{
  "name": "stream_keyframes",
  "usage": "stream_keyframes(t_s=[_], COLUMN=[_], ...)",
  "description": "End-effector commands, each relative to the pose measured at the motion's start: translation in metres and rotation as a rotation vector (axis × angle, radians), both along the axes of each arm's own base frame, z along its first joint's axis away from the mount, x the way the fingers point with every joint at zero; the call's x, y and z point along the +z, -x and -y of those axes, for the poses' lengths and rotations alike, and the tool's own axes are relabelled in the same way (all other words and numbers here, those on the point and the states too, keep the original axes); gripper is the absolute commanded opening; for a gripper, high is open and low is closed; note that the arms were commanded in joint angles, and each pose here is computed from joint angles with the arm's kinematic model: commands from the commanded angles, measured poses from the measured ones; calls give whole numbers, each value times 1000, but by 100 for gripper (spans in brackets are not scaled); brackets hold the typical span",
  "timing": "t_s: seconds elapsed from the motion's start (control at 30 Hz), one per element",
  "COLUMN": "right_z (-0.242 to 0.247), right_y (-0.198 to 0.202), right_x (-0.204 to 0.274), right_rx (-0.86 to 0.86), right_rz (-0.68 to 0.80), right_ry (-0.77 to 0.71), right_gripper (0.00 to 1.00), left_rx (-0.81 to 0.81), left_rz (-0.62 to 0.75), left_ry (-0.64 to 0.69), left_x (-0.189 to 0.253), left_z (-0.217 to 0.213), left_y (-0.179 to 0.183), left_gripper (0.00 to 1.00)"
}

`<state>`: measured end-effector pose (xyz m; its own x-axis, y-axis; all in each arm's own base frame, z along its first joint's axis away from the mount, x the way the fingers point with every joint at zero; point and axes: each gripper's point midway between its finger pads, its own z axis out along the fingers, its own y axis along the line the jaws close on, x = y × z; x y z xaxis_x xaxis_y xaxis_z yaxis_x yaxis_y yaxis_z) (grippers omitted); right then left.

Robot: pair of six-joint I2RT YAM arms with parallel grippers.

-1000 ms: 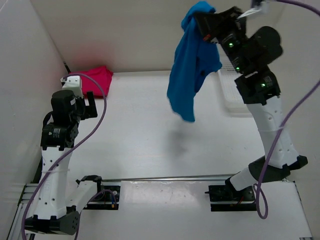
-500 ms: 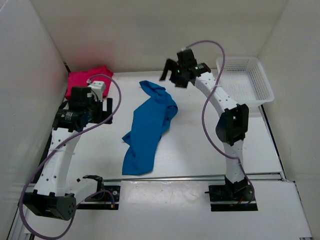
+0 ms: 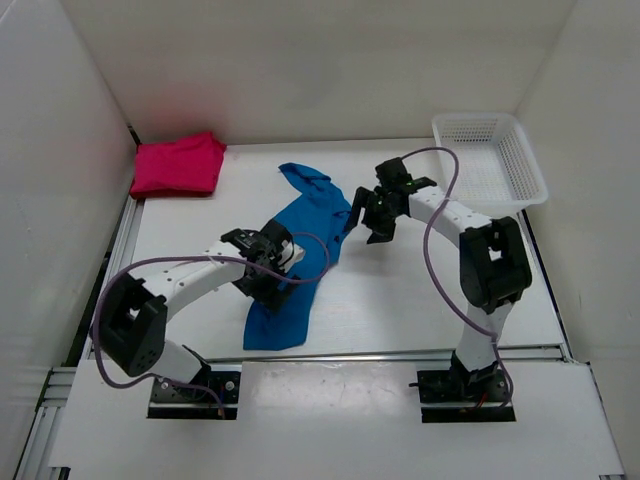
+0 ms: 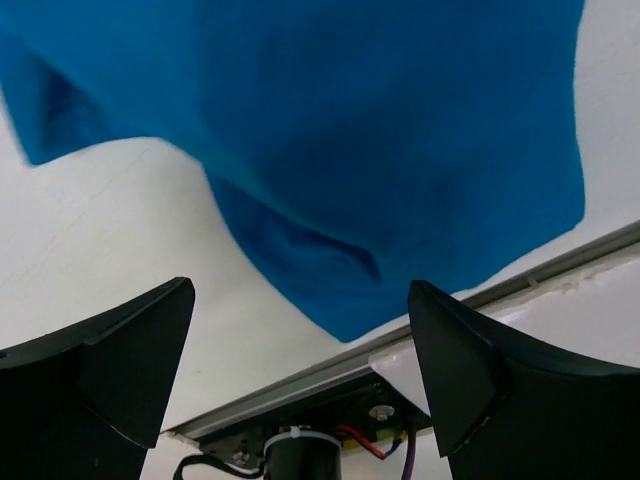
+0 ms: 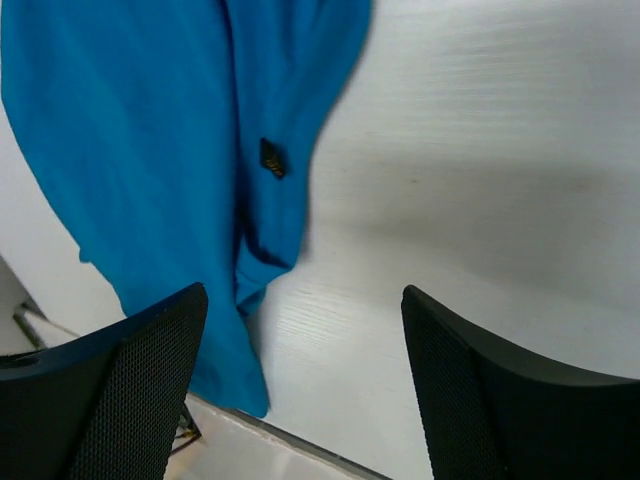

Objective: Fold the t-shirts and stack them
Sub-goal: Flatten out the tshirt

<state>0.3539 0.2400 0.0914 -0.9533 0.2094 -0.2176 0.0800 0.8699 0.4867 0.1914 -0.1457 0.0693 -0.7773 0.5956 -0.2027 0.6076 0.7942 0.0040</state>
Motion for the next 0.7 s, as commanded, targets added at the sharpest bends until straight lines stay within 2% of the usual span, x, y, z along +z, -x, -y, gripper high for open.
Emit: stream_keyframes(t_s=[0.0,0.07,0.2,0.33,0.37,0.4,0.43,0.47,0.5,0.53,0.57,0.6,0.63,0.67], right_z=[-30,-35,-42,-59,-61,-63,-63,-65,-64,-64,-62,-62,-53,-44], right_y=[0,-9,-9,5,5,5,6,9,13,13,18,18,16,18], right_x=[-18,-25,-38,-55,-60,-58,-62,-65,-67,-67,-71,-71,-67,-71], right_rx=[38,20,22,35,39,29,16,23,27,27,23,23,4,-16], right_rz=[-33,-50,-106,-220,-231,-245,-261,-281,-294,-294,-315,-315,-311,-316], right_ry=[-106,-108,-98,-142,-146,-158,-156,-166,-170,-170,-160,-160,-164,-146], right_gripper=[79,72,69,61,61,60,55,50,37,29,21,6,0,0], left_rx=[-48,-66,-95,-121,-121,-121,-121,-122,-112,-113,-86,-74,-60,-31], left_rz=[43,7,-22,-81,-89,-89,-94,-100,-93,-106,-106,-114,-114,-87], left_ry=[72,43,20,3,-4,-4,-8,-1,6,7,8,19,20,42], left_x=[-6,-21,-37,-51,-56,-56,-61,-61,-61,-63,-63,-62,-62,-55], left_z=[25,26,29,28,26,26,25,27,26,27,22,22,19,16], left_y=[-6,0,8,24,25,25,26,28,24,26,21,20,18,11], left_gripper=[99,99,99,76,65,59,51,33,22,14,11,11,11,11])
